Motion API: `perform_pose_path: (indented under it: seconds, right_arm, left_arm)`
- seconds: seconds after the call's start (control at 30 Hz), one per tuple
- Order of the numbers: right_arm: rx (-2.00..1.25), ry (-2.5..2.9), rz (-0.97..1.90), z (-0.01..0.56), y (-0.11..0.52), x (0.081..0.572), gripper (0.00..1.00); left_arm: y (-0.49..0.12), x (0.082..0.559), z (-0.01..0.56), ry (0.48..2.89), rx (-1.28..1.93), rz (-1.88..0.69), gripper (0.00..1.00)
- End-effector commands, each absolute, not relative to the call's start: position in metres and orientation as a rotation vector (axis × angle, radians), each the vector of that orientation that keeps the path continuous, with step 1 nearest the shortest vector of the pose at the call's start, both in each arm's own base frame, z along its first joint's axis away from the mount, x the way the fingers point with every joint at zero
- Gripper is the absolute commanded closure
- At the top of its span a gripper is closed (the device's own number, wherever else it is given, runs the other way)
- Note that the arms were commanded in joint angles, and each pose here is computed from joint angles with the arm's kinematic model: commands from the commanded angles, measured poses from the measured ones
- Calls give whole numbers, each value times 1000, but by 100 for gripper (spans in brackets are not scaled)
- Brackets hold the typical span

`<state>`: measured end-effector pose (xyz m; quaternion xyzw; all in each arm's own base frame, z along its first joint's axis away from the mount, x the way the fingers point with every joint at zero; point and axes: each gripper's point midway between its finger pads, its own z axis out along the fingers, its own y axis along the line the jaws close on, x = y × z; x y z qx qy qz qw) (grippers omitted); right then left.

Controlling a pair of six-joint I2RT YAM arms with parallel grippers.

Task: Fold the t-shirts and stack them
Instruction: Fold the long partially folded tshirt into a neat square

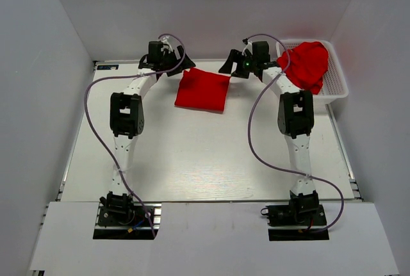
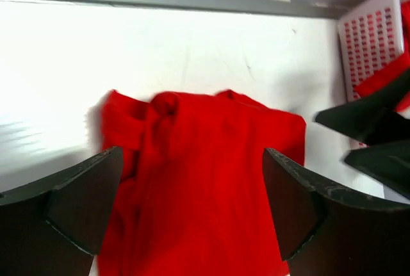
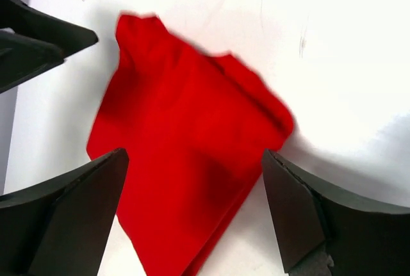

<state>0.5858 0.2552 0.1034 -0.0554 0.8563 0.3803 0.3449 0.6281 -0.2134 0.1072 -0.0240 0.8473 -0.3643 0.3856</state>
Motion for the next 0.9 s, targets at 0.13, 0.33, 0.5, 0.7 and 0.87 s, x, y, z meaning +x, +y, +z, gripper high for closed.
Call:
perform_pose_path:
  seconds: [0.13,0.33,0.5,0.7,0.87]
  right_arm:
    - [-244,1986,948,201,244,598,10]
    - [-302,2128,948,171,238,547,10]
    - [-320,2198,939,153,231,520,10]
    - [-314,2223,870,147,219,504,10]
    - [-322,2249,813,150,207,483,10]
  left_arm:
    - [-176,643,175,2003,-45,-781,0]
    - [-196,603,141,2119,261,-699,0]
    - [-188,595,107,2191,374,-618,0]
    - [-199,588,76,2242,511,-556,0]
    - [-188,582,34,2343,481,-410,7]
